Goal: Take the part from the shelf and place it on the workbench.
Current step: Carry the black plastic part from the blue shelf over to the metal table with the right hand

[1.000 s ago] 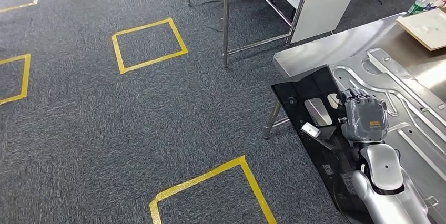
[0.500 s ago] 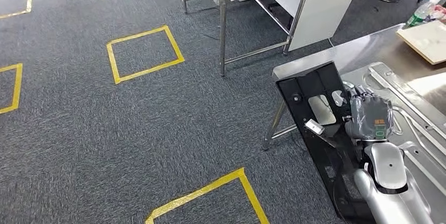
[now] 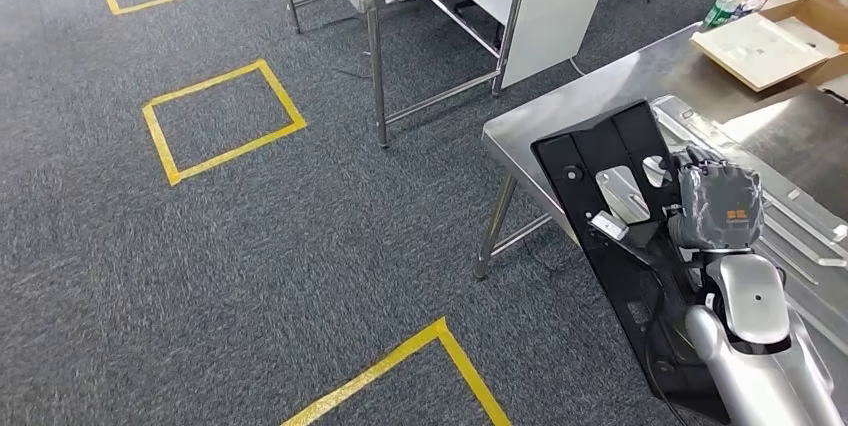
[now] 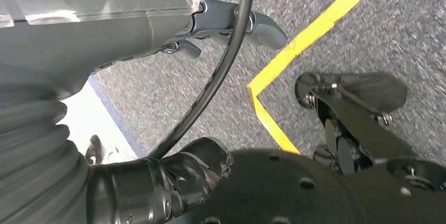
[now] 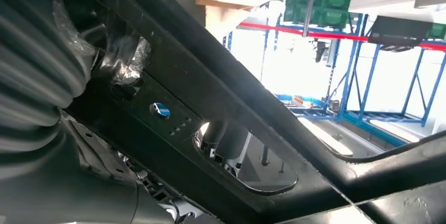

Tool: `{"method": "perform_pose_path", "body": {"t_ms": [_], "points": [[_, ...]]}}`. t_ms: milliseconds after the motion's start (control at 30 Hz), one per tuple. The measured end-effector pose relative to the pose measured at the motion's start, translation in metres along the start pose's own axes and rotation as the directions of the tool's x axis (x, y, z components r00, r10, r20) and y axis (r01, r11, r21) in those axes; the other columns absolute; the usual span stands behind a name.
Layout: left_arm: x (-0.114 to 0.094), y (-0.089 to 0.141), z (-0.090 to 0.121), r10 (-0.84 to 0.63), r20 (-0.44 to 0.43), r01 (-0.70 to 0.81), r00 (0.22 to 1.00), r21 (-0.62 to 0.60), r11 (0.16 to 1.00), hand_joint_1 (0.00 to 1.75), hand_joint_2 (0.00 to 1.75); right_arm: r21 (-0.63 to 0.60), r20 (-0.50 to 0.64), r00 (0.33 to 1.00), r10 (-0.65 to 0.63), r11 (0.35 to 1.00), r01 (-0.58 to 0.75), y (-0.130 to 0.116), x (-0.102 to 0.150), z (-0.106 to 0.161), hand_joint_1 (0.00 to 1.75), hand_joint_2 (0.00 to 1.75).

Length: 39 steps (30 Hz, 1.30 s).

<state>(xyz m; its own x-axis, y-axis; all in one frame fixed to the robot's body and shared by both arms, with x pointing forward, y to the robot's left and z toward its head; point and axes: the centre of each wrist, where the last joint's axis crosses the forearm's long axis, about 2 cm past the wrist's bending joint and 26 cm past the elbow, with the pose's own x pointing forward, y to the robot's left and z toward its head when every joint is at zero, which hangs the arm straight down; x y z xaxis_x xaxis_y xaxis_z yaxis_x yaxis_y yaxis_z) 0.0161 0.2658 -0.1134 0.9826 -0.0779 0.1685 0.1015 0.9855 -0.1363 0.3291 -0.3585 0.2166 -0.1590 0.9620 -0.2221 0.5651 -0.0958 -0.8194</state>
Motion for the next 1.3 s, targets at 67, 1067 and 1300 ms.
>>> {"method": "perform_pose_path", "body": {"t_ms": [67,1067,1300], "points": [[0.001,0.0,0.0,-0.001,0.001,0.001,1.0,0.0,1.0,0.0,1.75,0.014,0.001,1.0,0.02,1.0,-0.02,0.0,-0.008,0.001,1.75,1.75],[0.008,0.022,0.002,0.034,-0.036,-0.034,0.999,0.009,0.999,0.0,1.75,0.133,0.011,0.962,0.273,0.953,-0.272,0.033,0.004,-0.095,1.75,1.75],[0.007,0.026,0.002,0.019,-0.039,-0.018,0.999,0.011,1.0,0.0,1.75,0.087,0.017,0.964,0.264,0.961,-0.264,0.003,0.007,-0.152,1.75,1.75]]}}
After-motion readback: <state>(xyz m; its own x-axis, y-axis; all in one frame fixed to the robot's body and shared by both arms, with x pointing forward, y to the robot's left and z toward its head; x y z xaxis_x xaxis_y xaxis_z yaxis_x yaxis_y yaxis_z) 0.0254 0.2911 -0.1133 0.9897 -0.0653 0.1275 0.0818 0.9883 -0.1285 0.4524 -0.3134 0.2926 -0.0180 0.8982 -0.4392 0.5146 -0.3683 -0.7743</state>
